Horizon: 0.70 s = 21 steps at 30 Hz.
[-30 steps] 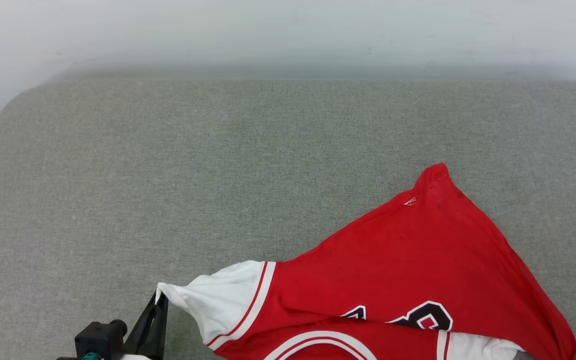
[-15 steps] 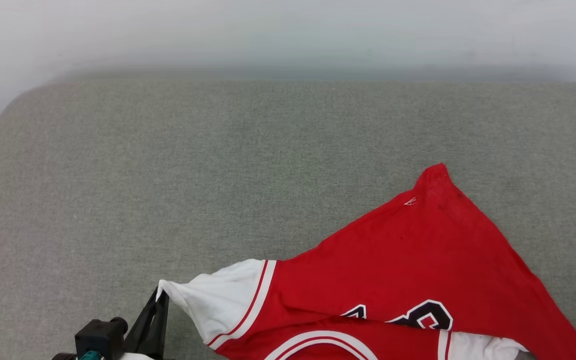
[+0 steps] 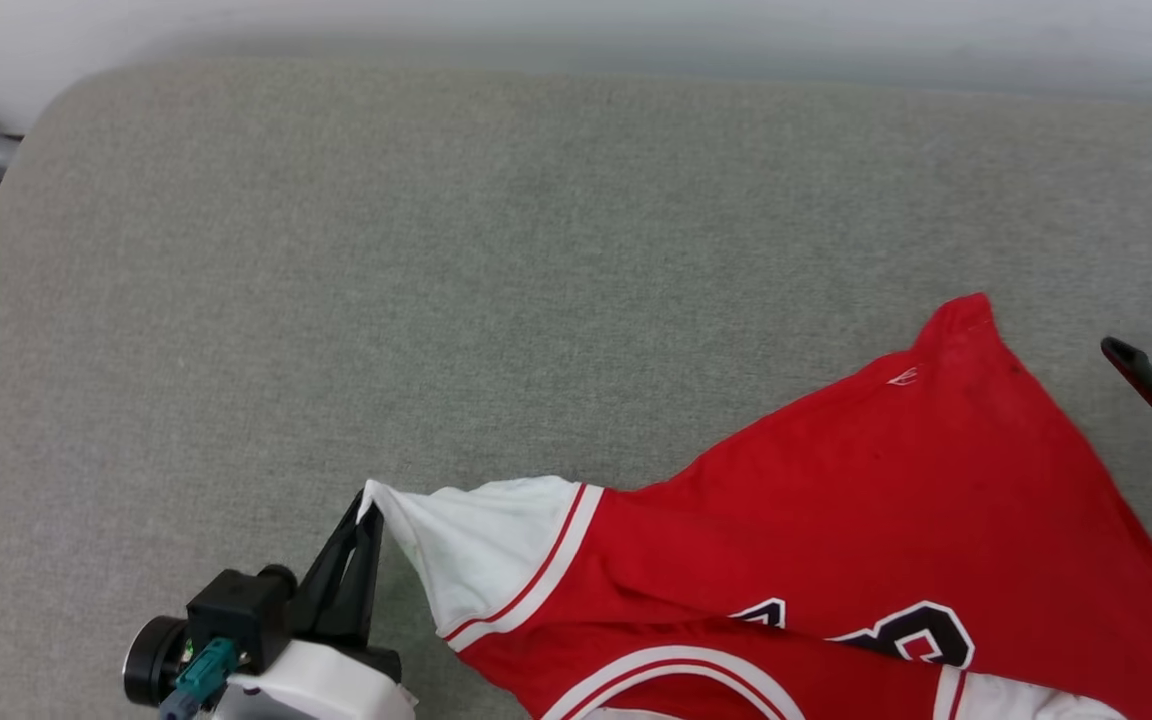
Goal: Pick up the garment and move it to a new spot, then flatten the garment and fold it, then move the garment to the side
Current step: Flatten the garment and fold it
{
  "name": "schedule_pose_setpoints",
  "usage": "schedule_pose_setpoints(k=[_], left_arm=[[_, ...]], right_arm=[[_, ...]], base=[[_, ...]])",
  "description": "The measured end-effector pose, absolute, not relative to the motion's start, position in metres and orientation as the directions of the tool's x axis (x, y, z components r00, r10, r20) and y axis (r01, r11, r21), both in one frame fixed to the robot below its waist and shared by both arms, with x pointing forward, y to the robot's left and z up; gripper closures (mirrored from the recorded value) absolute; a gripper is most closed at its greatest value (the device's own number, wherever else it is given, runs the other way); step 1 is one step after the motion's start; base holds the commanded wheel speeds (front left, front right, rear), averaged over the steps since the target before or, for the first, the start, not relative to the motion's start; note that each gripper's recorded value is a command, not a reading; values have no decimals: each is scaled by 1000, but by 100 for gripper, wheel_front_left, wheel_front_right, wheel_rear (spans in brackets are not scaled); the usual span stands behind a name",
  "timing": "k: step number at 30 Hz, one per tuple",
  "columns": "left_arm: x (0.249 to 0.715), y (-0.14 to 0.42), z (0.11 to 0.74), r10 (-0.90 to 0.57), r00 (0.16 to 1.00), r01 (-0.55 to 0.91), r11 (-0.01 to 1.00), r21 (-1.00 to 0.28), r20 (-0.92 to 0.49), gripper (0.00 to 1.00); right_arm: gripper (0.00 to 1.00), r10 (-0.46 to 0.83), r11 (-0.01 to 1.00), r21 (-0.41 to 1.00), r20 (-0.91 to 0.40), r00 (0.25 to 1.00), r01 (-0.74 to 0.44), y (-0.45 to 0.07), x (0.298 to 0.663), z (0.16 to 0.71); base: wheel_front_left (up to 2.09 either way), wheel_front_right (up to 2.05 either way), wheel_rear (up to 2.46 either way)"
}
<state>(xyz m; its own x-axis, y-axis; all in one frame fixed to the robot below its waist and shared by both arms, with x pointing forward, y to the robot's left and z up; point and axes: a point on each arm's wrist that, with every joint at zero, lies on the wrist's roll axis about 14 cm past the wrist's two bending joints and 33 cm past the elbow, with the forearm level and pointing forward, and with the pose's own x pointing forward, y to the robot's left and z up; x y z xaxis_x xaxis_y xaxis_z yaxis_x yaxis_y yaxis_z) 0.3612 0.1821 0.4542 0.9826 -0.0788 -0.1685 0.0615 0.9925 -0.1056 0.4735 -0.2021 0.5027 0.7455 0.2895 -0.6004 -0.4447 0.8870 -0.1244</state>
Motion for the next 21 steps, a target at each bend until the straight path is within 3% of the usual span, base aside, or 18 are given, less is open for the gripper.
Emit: schedule_pose_setpoints(k=[13,21], left_arm=[[382,181,439,-72,979,53,993,-108,-188,100],[386,184,428,-56,975,34,994,-107,-214,100]], right_arm=[[0,283,823,-86,-795,537,-562,-152,525,413],[0,243,814,-67,-863,444,-577,-149,526,359]], base=[[0,0,0],[0,0,0]])
